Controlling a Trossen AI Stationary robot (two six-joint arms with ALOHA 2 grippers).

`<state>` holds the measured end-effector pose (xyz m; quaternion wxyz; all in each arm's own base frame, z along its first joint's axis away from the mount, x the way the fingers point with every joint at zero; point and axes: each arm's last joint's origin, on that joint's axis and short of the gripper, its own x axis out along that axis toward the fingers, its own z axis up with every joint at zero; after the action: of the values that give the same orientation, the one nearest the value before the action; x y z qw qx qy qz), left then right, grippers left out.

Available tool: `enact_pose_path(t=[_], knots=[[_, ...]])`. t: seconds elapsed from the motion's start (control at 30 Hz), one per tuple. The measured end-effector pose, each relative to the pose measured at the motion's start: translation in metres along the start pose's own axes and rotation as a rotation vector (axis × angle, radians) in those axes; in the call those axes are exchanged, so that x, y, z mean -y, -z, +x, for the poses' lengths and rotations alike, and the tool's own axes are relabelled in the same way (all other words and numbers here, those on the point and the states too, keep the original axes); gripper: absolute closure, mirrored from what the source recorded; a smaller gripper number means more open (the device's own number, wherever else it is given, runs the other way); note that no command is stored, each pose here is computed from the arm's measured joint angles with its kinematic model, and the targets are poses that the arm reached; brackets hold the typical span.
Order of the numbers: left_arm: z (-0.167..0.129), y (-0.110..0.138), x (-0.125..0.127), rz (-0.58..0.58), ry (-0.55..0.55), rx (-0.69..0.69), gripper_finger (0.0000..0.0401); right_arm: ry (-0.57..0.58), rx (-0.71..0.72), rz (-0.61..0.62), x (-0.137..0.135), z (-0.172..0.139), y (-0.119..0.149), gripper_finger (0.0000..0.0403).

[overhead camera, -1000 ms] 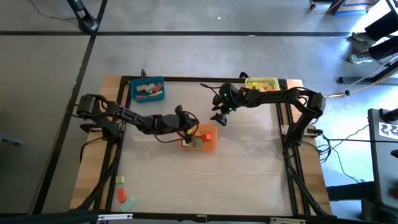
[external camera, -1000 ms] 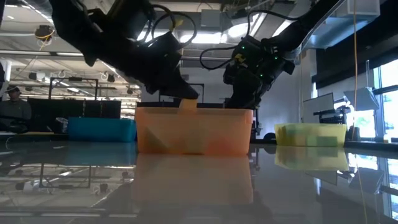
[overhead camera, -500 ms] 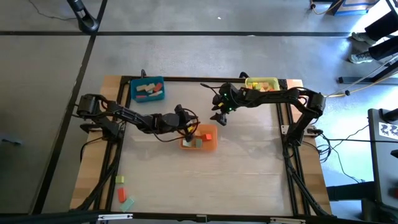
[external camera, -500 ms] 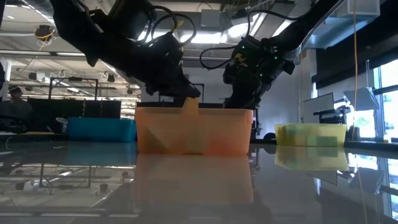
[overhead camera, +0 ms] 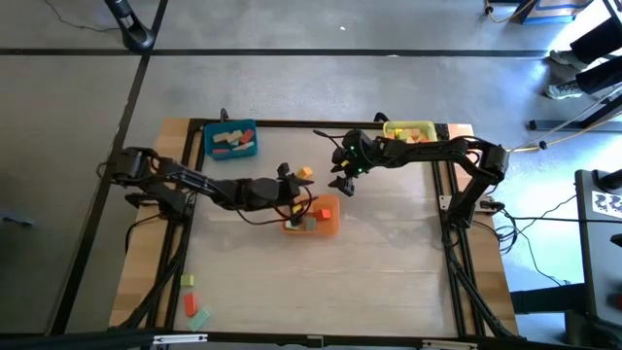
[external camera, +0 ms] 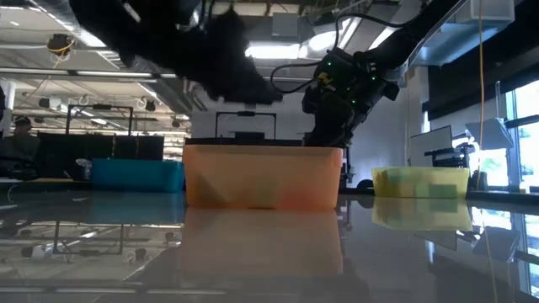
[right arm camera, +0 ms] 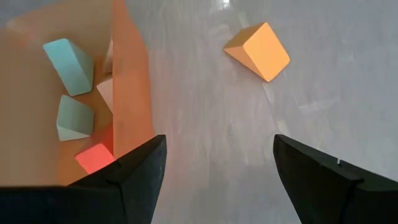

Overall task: Sort blocks by size
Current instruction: Put the light green cube block into the yellow bin

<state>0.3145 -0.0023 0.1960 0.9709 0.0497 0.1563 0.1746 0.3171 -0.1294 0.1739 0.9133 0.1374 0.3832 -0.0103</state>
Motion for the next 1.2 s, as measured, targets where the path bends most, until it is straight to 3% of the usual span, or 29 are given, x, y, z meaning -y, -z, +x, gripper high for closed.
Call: enact_pose_path(t=[0.2,0.4,0.67,0.97,1.2], knots=[[-0.027,-0.027,-0.001,0.032,0.031,0.030,0.0187,0.001,0.000,0.000,0.000,0.000,0.000,0.0110],[-0.050,-0.034,-0.003,0.048,0.056,-0.017,0.0187,0.001,0.002,-0.001,0.000,0.000,0.000,0.0110],[-0.072,-0.022,0.002,0.036,0.100,-0.197,0.0187,0.001,-0.001,0.001,0.000,0.000,0.000,0.0110],[-0.092,-0.004,0.021,0.097,0.170,-0.367,0.0187,0.001,0.001,0.000,0.000,0.000,0.000,0.0110],[-0.102,0.004,0.031,0.094,0.195,-0.432,0.0187,0.001,0.002,0.000,0.000,0.000,0.000,0.0110]])
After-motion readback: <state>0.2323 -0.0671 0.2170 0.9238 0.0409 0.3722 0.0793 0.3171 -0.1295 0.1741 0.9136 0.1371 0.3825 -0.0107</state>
